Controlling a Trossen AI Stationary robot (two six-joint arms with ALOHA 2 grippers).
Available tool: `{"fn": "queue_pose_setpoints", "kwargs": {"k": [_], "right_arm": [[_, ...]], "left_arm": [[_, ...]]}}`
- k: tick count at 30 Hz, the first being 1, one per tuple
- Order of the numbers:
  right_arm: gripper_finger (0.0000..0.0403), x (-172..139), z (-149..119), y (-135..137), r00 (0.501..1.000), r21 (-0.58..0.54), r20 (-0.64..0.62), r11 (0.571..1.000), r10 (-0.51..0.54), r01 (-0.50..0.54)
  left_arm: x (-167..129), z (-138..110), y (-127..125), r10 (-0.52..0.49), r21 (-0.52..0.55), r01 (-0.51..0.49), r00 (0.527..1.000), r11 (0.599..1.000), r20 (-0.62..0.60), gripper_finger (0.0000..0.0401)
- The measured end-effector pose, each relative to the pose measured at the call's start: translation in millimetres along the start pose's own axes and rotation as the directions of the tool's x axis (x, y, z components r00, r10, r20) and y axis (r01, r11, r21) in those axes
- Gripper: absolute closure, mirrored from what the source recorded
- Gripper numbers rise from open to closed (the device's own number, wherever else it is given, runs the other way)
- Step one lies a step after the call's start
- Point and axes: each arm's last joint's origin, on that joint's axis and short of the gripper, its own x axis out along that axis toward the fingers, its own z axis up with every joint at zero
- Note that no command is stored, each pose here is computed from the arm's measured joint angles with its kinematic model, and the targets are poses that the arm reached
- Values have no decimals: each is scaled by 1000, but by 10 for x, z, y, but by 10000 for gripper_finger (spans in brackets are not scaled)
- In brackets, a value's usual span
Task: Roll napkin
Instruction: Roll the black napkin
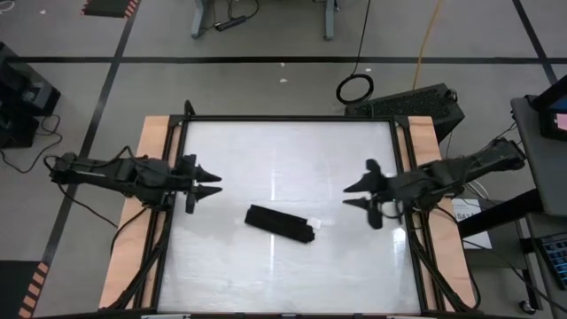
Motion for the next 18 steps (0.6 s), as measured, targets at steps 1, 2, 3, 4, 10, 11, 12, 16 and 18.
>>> {"fn": "queue_pose_setpoints", "kwargs": {"k": [1, 2, 3, 4, 10, 11, 12, 16, 18], "right_arm": [[259, -58, -62, -39, 1000, 23, 25, 1000, -4, 3], [259, -100, -137, -76, 999, 44, 42, 999, -2, 1], [259, -130, -217, -111, 998, 65, 63, 998, 6, -10], [259, -150, -299, -146, 996, 90, 90, 996, 16, -24], [259, -75, -849, -321, 962, 236, 263, 963, 66, -130], [259, -50, -933, -347, 953, 254, 295, 957, 63, -142], [259, -28, -1006, -368, 943, 272, 328, 949, 64, -159], [259, 65, -1282, -446, 913, 328, 404, 924, 51, -197], [259, 100, -1390, -477, 908, 352, 416, 914, 40, -202]], "left_arm": [[7, -68, 26, -6, -28, 6, 1000, 1000, 20, 223], [16, -125, 49, -9, -52, 11, 999, 999, 39, 223], [28, -179, 69, -13, -73, 17, 998, 997, 59, 223], [49, -238, 90, -13, -94, 20, 997, 995, 74, 223], [196, -523, 191, -3, -175, 38, 980, 984, 197, 223], [222, -571, 205, -3, -178, 40, 979, 983, 206, 223], [245, -614, 218, -5, -187, 46, 977, 981, 214, 223], [324, -802, 279, 9, -229, 36, 981, 973, 195, 223], [358, -906, 314, 21, -251, 21, 986, 968, 164, 223]]}}
